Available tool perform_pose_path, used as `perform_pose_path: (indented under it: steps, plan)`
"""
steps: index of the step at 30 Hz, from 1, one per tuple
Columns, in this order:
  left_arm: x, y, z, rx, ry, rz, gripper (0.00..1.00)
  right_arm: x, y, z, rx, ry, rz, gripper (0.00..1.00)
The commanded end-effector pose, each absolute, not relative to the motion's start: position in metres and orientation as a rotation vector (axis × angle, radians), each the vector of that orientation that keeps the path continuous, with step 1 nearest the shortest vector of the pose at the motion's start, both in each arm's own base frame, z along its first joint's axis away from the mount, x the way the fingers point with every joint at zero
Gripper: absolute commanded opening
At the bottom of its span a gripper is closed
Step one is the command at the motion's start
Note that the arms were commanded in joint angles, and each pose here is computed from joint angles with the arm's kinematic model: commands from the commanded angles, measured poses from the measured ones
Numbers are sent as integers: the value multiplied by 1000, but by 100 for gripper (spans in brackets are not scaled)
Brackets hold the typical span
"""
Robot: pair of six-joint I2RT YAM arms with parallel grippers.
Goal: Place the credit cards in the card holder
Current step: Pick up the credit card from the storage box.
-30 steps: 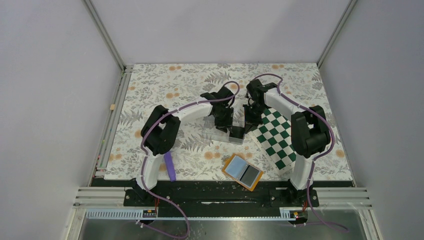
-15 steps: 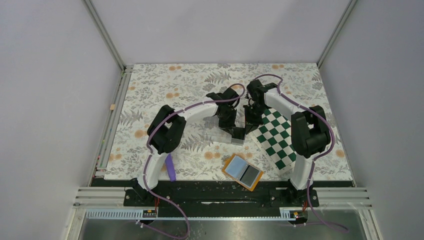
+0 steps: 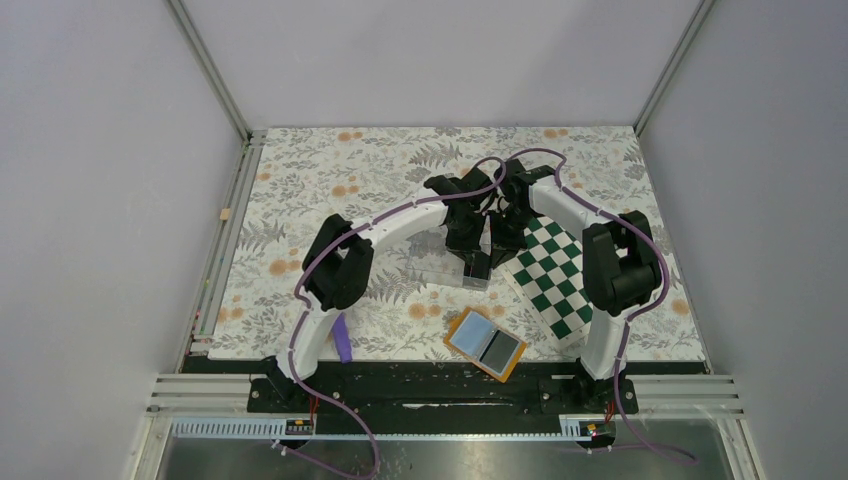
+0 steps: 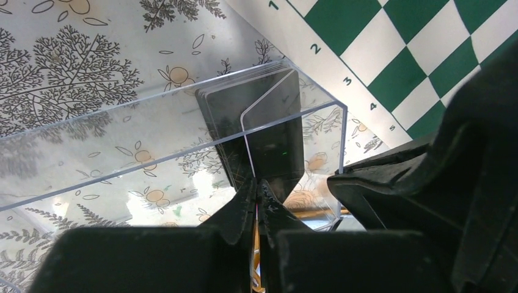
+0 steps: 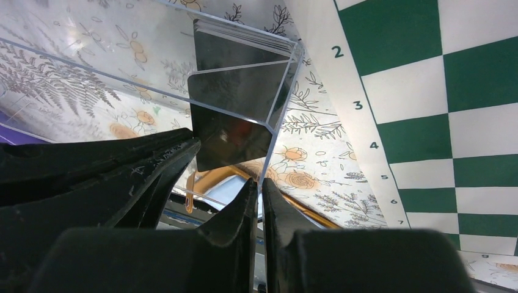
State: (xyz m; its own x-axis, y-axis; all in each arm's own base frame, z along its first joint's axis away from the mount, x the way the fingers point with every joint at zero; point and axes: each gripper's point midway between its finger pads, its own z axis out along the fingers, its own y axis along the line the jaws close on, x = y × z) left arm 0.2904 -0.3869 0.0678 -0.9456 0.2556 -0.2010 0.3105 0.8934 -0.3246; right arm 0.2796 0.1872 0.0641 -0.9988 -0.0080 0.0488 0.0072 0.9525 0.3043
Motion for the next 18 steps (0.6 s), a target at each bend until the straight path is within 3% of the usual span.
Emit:
perform_pose_path:
  steps: [1,9,18]
  plan:
    - [288,-400,65,518,2874,-535,1,277,191,70,34,-3066,-500,12]
    - [285,-425,91,516,2801,-785,1,278,190,72,39,-3075,-500,12]
    - [281,-435,102,509,2759,-938,14,278,191,74,40,-3080,-508,12]
